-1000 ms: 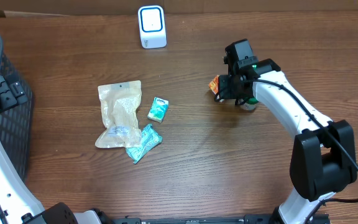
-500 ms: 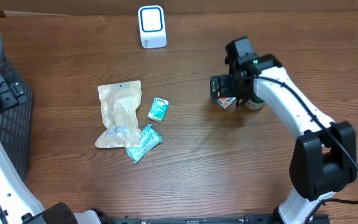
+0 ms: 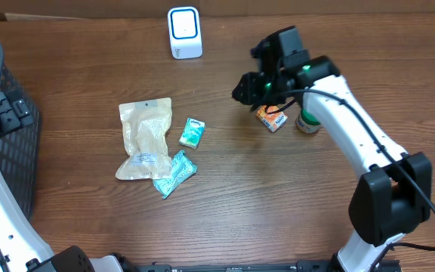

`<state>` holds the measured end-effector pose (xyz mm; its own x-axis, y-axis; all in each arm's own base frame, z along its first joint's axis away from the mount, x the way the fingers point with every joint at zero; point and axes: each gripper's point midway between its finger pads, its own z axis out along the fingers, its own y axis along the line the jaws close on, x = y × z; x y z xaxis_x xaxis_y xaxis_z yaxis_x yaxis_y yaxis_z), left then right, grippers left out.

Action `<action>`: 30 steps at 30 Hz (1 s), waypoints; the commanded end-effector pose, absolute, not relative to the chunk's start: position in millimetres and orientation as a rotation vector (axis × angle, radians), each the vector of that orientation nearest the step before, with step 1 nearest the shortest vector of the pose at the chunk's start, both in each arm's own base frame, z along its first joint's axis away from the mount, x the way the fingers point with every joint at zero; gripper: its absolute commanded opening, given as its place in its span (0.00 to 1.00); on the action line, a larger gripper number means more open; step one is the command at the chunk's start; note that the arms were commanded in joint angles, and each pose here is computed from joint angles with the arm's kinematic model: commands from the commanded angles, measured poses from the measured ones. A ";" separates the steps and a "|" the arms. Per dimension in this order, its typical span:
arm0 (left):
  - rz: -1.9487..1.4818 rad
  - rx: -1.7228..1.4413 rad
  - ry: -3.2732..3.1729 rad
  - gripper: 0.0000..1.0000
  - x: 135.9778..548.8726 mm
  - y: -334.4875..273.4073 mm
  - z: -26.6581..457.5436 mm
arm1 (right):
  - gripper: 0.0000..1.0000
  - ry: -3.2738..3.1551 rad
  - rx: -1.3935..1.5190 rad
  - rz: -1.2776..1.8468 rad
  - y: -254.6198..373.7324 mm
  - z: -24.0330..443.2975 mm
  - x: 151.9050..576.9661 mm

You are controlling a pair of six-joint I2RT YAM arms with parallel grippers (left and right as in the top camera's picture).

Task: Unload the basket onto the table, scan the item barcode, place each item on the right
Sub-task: 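Move the right gripper left over the Kleenex pack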

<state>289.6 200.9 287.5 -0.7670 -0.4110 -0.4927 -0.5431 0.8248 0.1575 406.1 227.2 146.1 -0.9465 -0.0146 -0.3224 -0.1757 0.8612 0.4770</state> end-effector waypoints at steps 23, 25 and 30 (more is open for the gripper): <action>0.414 -0.692 2.550 1.00 290.5 202.6 293.2 | 0.39 2.860 0.254 0.721 331.1 36.4 336.7; 0.414 -0.692 2.549 1.00 290.6 202.6 293.3 | 0.37 2.878 0.255 0.722 333.0 25.4 336.0; 0.414 -0.692 2.550 1.00 290.5 202.6 293.2 | 0.35 2.933 0.243 0.770 341.5 2.5 329.9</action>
<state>289.6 200.9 287.5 -0.7671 -0.4110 -0.4927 -0.5432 0.8246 0.1578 337.6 337.5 18.2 -0.9762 0.1886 -0.1071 0.1134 0.8648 0.4891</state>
